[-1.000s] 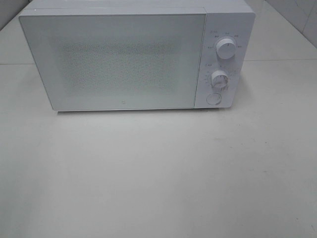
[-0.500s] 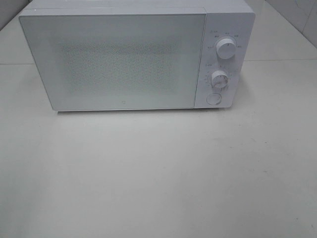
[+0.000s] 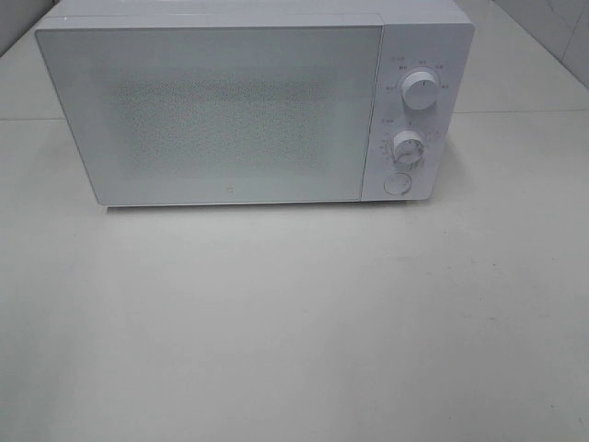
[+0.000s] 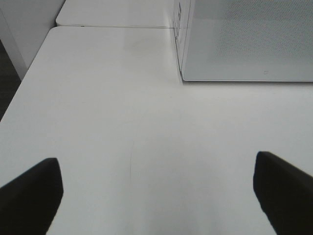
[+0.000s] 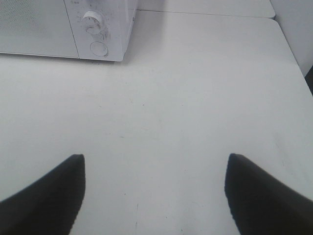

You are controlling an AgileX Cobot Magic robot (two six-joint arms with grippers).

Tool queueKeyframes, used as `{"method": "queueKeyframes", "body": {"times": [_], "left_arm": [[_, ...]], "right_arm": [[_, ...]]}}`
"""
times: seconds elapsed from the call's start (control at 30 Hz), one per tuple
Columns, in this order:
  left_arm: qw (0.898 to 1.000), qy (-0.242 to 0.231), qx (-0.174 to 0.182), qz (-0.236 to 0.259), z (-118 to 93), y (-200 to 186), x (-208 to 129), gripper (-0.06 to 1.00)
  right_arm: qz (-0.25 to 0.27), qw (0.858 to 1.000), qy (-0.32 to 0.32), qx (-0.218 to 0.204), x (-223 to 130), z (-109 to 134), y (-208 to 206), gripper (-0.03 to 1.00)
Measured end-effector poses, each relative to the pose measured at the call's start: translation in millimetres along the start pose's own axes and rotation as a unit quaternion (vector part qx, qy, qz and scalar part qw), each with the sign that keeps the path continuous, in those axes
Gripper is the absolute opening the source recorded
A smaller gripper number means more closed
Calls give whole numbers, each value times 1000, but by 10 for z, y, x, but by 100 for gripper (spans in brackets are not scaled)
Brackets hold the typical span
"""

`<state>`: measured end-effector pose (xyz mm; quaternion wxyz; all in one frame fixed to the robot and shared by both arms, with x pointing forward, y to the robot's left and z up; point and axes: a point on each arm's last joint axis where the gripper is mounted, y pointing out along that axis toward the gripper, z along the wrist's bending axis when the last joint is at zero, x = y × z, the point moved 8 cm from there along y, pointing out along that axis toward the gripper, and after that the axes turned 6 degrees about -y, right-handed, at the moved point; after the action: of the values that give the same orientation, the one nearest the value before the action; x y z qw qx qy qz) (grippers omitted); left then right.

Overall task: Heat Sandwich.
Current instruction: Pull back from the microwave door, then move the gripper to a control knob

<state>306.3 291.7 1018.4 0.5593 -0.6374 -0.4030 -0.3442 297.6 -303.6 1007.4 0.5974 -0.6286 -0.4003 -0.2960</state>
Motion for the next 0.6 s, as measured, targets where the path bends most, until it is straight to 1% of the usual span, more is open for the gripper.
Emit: {"method": "queueKeyframes", "body": {"times": [0.23, 0.43, 0.6], "left_arm": [[1000, 0, 0, 0, 0, 0, 0, 99], [1000, 0, 0, 0, 0, 0, 0, 99], [1000, 0, 0, 0, 0, 0, 0, 99]], "right_arm": [[-21, 1000, 1, -1, 115, -9, -37, 76], [-6, 1000, -3, 3, 273, -2, 119, 76], [-4, 1000, -6, 5, 413, 3, 266, 76]]}}
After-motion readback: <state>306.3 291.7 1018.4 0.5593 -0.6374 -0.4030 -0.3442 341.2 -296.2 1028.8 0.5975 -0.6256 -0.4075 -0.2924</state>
